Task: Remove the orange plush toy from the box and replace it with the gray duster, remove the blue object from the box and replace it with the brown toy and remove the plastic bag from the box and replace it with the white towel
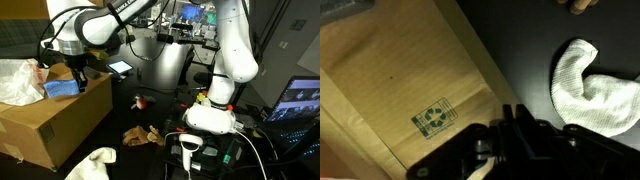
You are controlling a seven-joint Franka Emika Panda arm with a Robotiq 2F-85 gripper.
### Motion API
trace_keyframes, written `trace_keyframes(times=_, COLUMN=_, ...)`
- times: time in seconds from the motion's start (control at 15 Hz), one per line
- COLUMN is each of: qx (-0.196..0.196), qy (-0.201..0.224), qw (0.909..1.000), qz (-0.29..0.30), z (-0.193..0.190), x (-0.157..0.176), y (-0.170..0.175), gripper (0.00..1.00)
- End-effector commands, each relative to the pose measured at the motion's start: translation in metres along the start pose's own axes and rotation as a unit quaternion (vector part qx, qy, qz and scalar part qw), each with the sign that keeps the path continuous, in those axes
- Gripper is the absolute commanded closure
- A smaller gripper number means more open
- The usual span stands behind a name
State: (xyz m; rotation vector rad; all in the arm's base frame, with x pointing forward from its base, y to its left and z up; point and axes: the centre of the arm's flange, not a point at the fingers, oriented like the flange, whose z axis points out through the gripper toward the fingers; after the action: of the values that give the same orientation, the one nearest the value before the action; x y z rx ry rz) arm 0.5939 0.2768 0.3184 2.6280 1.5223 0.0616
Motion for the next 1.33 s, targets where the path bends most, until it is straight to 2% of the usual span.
trace_keyframes(times=0.0, qx=0.000, qy=0.002, qw=1.0000, qz=-0.006, z=-0.008, x=-0.044, y=-0.021, gripper=0.97)
trace_keyframes(times=0.27, qx=0.018, qy=-0.015, qw=0.9997, qz=0.001, z=0.013, x=-0.073, y=-0.037, gripper=0.97)
trace_keyframes(times=0.47, qx=0.024, qy=-0.031, qw=0.9991, qz=0.018, z=0.033, x=-0.084, y=-0.041, gripper=0.97)
trace_keyframes(times=0.73, qx=0.038, qy=-0.065, qw=0.9968, qz=0.028, z=0.067, x=-0.099, y=-0.033, gripper=0.97)
trace_keyframes(times=1.0, qx=0.039, qy=-0.093, qw=0.9943, qz=0.036, z=0.096, x=-0.128, y=-0.025, gripper=0.97)
trace_keyframes(times=1.07, qx=0.040, qy=-0.096, qw=0.9939, qz=0.037, z=0.105, x=-0.136, y=-0.023, gripper=0.64)
trace_keyframes(times=1.2, qx=0.041, qy=-0.100, qw=0.9934, qz=0.041, z=0.117, x=-0.150, y=-0.020, gripper=0.63)
trace_keyframes(times=1.27, qx=0.040, qy=-0.100, qw=0.9932, qz=0.043, z=0.123, x=-0.154, y=-0.018, gripper=0.57)
